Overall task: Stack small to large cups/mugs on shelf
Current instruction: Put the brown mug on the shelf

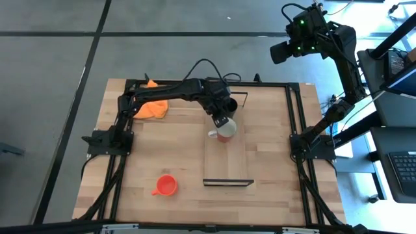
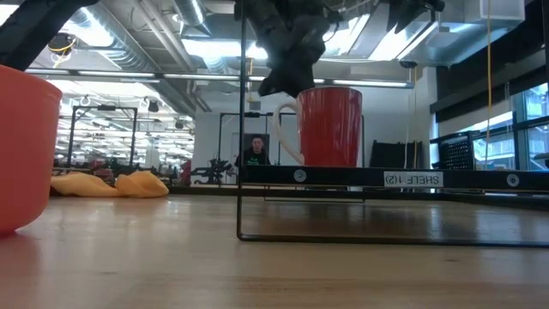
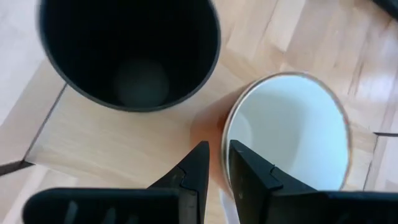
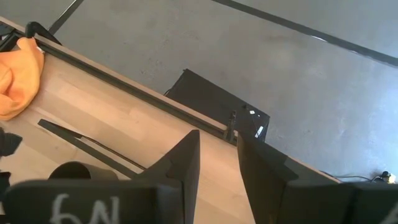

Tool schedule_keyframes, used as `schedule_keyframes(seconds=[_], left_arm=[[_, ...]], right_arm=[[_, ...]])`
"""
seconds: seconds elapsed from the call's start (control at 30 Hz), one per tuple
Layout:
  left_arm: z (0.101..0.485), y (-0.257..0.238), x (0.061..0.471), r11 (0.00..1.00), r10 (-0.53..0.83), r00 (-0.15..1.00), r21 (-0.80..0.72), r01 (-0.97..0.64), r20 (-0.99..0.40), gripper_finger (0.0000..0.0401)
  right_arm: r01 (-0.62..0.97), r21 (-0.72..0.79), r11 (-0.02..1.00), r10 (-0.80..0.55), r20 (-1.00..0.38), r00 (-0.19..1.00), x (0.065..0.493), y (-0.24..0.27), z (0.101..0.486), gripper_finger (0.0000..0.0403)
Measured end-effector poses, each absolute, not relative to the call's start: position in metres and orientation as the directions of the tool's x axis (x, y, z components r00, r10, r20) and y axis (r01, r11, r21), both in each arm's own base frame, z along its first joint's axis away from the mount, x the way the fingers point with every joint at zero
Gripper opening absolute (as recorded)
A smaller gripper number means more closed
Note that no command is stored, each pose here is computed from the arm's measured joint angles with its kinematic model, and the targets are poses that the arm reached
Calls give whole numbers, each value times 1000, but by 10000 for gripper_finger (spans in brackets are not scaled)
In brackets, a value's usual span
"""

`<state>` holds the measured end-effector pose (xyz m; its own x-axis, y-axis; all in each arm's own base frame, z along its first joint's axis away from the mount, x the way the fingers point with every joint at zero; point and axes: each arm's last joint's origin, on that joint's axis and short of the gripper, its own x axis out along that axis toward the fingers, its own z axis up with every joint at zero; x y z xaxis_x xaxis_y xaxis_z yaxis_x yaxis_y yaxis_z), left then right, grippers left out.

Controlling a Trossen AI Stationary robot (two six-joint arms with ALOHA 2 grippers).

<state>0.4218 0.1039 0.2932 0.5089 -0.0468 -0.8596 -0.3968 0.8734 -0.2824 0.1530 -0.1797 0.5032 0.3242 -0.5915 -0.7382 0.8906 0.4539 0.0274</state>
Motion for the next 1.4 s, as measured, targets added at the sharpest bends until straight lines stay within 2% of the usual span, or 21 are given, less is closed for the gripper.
schedule_keyframes(seconds=[0.33,0.5,0.6,0.97,1.4], left_arm=[[306,102,412,875,-26,506,-264,-405,-862,55],[310,101,401,884,26,435,-183,-430,-900,55],[307,100,395,884,15,376,-164,-438,-927,55],[288,88,398,898,-30,348,-177,-402,-937,55],[279,85,408,883,-78,441,-267,-386,-894,55]], right_arm=[[889,24,456,-592,-738,324,153,-180,503,110],[888,21,459,-592,-738,324,153,-180,503,110],[888,21,460,-592,-738,324,153,-180,503,110],[882,10,470,-592,-738,324,153,-180,503,110],[882,9,472,-592,-738,324,153,-180,503,110]])
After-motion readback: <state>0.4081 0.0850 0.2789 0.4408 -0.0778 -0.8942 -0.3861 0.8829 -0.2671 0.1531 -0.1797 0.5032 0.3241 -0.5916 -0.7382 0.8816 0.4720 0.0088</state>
